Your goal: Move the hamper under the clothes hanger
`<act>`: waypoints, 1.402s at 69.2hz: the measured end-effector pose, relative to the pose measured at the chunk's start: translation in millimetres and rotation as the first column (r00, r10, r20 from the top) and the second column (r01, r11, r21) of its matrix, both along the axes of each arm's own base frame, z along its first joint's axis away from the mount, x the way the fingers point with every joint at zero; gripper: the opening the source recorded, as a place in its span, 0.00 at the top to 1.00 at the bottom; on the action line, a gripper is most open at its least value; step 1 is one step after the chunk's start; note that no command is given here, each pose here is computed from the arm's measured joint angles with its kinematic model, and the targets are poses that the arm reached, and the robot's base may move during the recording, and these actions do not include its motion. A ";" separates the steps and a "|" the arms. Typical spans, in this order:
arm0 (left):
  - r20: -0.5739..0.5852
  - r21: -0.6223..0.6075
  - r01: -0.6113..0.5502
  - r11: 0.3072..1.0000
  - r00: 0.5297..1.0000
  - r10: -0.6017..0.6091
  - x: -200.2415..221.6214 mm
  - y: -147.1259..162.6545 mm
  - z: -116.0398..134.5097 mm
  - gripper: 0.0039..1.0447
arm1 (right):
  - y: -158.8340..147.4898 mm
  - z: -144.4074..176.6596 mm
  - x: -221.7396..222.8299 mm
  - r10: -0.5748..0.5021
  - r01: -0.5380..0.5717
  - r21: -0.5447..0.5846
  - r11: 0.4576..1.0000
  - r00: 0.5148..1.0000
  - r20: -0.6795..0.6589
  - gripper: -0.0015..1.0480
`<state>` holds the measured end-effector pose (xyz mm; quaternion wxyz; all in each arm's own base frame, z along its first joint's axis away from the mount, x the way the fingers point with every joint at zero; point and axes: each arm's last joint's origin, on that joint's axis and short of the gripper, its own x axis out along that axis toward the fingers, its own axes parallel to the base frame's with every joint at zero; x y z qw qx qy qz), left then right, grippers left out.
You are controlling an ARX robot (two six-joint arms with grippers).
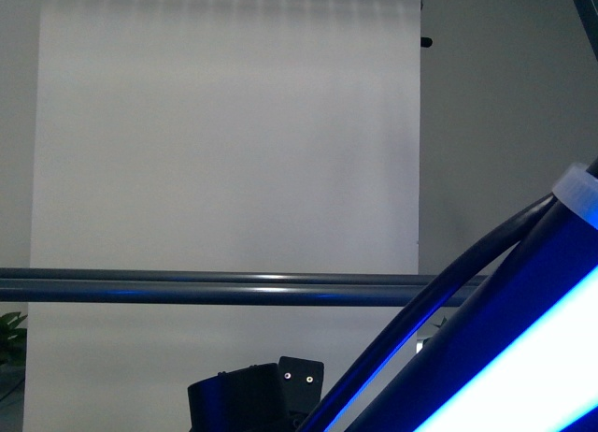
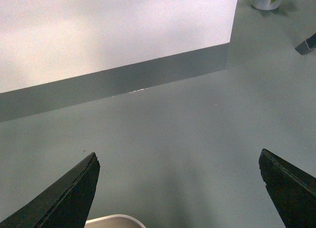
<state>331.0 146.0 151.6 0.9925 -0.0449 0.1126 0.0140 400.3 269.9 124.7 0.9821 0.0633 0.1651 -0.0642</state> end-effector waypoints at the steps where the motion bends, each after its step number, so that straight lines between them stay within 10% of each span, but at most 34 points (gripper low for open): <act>1: 0.004 0.001 0.001 1.000 1.000 -0.001 -0.5 0.0 1.5 0.06 | 0.3 0.4 -0.2 0.001 -0.001 -0.001 1.000 1.000 0.001 0.08; 60: -0.012 0.024 0.096 0.995 0.995 -0.095 1.7 -32.0 -8.8 0.06 | -71.2 -52.5 -18.0 -0.151 0.160 0.071 0.985 0.981 -0.121 0.08; 97: 0.217 0.034 0.024 0.999 0.976 -0.030 -32.6 6.9 89.1 0.06 | -74.4 106.8 -70.5 -0.192 0.192 0.025 0.981 0.940 0.282 0.08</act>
